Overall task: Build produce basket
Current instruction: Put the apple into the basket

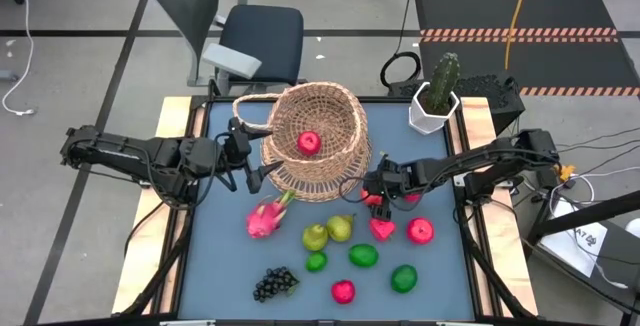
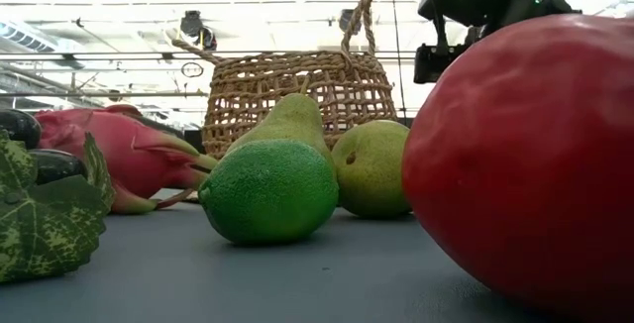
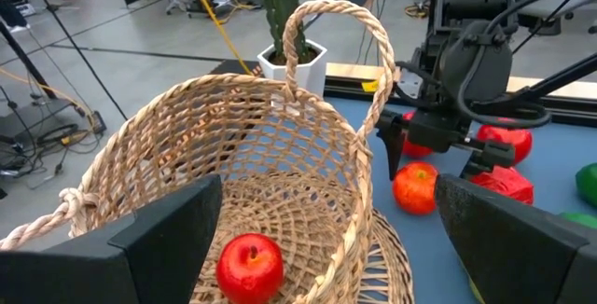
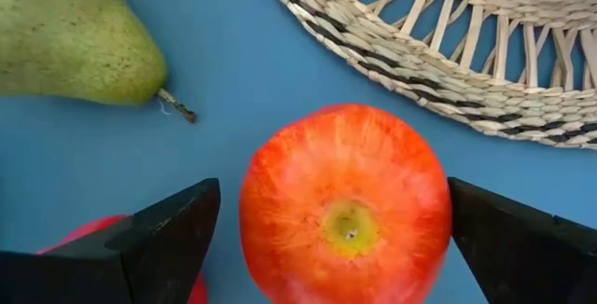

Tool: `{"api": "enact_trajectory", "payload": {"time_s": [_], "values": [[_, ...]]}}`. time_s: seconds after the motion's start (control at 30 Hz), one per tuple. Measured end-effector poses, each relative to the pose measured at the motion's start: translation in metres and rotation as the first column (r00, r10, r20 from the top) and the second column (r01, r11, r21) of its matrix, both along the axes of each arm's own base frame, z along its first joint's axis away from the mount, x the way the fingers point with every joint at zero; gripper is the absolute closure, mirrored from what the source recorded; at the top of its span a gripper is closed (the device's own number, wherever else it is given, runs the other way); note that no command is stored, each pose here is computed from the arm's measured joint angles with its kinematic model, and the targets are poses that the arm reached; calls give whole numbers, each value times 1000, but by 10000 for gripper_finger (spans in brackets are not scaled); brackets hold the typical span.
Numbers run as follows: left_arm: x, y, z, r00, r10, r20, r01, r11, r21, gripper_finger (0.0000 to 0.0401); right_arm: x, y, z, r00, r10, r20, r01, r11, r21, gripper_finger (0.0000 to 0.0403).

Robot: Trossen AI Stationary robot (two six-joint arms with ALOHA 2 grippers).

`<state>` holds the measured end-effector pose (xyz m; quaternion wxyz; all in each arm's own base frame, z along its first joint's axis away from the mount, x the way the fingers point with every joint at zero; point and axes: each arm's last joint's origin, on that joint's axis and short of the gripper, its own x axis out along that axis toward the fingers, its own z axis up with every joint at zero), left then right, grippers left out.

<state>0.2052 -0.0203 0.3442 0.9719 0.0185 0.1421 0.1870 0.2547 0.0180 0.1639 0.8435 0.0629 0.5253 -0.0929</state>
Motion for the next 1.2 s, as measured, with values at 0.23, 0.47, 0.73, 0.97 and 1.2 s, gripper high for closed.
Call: {"api": "enact_trajectory", "payload": {"time_s": [0.23,0.47,0.73,0.97,1.2], "values": [[0,0,0,1000,-1,-2,1,1000,3,11,3,0,-6,1000,17,-20,-17,1000,-10,3],[0,0,0,1000,-1,-2,1,1000,2,11,3,-3,-7,999,26,-25,-26,1000,6,19],[0,0,0,1000,-1,-2,1,1000,2,11,3,-6,-7,1000,15,-25,-15,1000,8,65],[0,0,0,1000,-1,-2,1,1000,2,11,2,-6,-3,1000,1,-11,-1,1000,16,56],[0,0,0,1000,-1,-1,1,1000,1,11,-1,-5,25,995,-11,104,3,996,86,60]]}}
